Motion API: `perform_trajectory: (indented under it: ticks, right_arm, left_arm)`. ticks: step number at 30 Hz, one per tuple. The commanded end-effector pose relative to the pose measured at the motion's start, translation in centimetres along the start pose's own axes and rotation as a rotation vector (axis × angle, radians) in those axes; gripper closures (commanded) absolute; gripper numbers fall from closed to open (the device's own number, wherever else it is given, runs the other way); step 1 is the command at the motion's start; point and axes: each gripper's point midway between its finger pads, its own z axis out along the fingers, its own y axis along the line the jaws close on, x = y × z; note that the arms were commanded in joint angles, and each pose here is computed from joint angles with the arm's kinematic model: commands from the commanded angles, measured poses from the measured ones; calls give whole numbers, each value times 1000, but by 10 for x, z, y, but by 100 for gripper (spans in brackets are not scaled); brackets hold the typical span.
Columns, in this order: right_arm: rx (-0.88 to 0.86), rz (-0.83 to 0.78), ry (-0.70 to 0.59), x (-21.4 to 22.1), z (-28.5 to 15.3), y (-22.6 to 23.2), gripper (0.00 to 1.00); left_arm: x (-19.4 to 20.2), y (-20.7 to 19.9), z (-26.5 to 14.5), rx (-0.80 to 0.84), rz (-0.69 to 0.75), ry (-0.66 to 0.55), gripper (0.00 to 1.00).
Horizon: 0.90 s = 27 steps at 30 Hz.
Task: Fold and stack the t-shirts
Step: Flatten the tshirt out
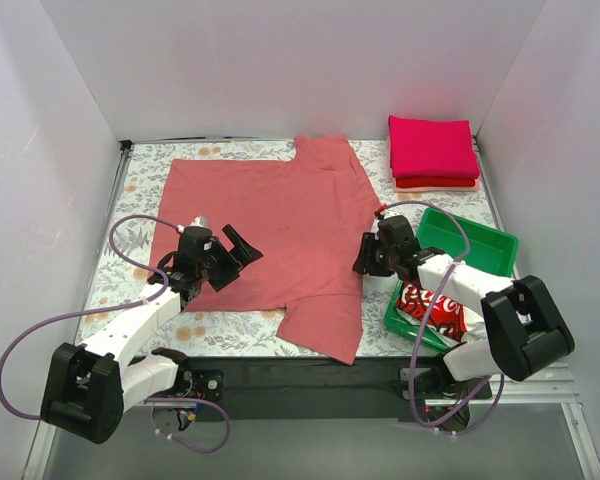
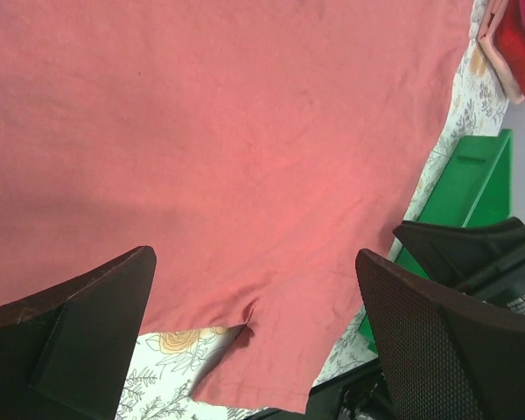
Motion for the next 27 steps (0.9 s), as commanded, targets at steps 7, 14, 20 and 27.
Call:
perform_trajectory:
  ticks: [7, 14, 20, 27]
  right_arm:
    - [-19, -9, -52, -18, 6, 24, 92]
    - [19, -87, -30, -22, 17, 58, 99]
    - [118, -155, 53, -10, 41, 72, 87]
    - [167, -199, 101, -8, 62, 85, 49]
  left_arm:
    - [4, -8, -5, 21, 40, 4, 2]
    - [8, -5, -6, 16, 43, 4, 2]
    - [11, -3, -5, 14, 43, 18, 2]
    - [15, 2, 0, -7, 44, 35, 2]
